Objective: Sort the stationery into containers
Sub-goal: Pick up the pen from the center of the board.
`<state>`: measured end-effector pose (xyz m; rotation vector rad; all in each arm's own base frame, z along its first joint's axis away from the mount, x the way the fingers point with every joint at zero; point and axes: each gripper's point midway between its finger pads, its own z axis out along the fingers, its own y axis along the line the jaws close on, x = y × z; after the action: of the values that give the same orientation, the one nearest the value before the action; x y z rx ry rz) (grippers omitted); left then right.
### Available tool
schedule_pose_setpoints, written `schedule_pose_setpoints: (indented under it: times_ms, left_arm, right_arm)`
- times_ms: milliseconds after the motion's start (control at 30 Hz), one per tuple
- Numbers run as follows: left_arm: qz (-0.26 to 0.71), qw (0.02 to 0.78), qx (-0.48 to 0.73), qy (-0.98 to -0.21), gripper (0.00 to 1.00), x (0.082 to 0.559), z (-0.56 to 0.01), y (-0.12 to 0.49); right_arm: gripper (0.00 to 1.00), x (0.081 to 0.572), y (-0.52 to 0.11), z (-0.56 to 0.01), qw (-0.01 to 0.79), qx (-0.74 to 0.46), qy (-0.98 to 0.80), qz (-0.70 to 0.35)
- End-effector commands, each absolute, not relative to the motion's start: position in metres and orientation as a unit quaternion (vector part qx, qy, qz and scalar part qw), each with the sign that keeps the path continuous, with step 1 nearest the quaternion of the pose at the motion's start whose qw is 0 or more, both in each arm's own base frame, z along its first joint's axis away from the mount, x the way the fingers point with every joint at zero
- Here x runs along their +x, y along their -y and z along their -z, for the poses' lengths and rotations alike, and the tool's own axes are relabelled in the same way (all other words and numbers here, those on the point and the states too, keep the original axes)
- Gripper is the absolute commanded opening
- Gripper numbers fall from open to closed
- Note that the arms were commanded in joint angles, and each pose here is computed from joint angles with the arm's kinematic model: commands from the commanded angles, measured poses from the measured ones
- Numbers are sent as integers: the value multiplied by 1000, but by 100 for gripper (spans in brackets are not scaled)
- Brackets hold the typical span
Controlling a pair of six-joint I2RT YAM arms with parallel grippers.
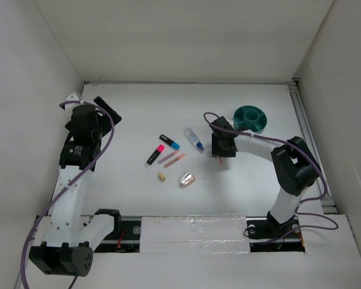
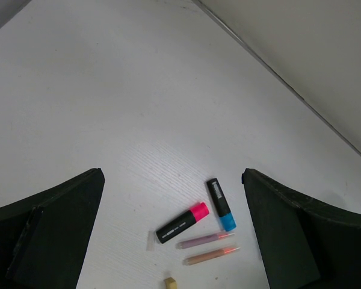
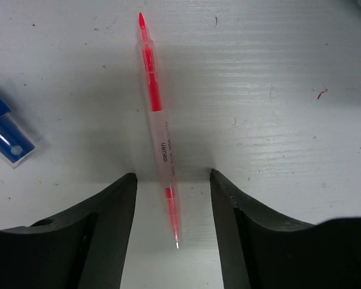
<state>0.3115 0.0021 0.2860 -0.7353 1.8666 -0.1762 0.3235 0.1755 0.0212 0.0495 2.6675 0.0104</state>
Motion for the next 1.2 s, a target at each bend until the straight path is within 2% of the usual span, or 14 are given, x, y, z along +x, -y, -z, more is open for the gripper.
schedule_pose_setpoints:
  times_ms: [0, 67, 233, 333, 367, 433, 600, 700, 833, 967, 1167]
  left_arm:
    - [85, 561, -299, -767, 100, 313, -309, 0]
    - [85, 561, -299, -767, 100, 313, -309, 0]
    - [89, 560, -297, -768, 100, 313, -309, 1]
    - [89, 560, -297, -768, 100, 313, -309, 1]
    - [89, 560, -297, -768, 100, 313, -309, 1]
    - [89, 560, -297, -768, 100, 313, -309, 1]
    - [84, 562, -298, -767, 100, 313, -309, 0]
    - [86, 562, -302, -766, 100, 310, -310, 1]
    - [118, 509, -317, -792, 100, 304, -274, 16]
    - [127, 419, -361, -824, 100, 289, -197, 30]
    - [127, 377, -385, -833, 100, 272, -163, 34]
  right_arm:
    - [56, 315, -172, 0, 205, 16, -979, -6]
    - [49, 314, -172, 3, 201, 16, -979, -4]
    - [43, 312, -172, 6, 195, 10, -981, -4]
    - [28, 310, -172, 11, 185, -1, -983, -2]
    - [11, 310, -172, 11, 185, -1, -983, -2]
    - [0, 312, -174, 11, 185, -1, -983, -2]
    - [0, 315, -175, 2, 197, -5, -980, -8]
    - [0, 322, -183, -26, 236, -5, -971, -33]
    - [0, 323, -197, -69, 285, -11, -957, -59]
    - [0, 323, -214, -97, 309, -29, -949, -62]
    - [0, 326, -231, -122, 337, -45, -937, -75]
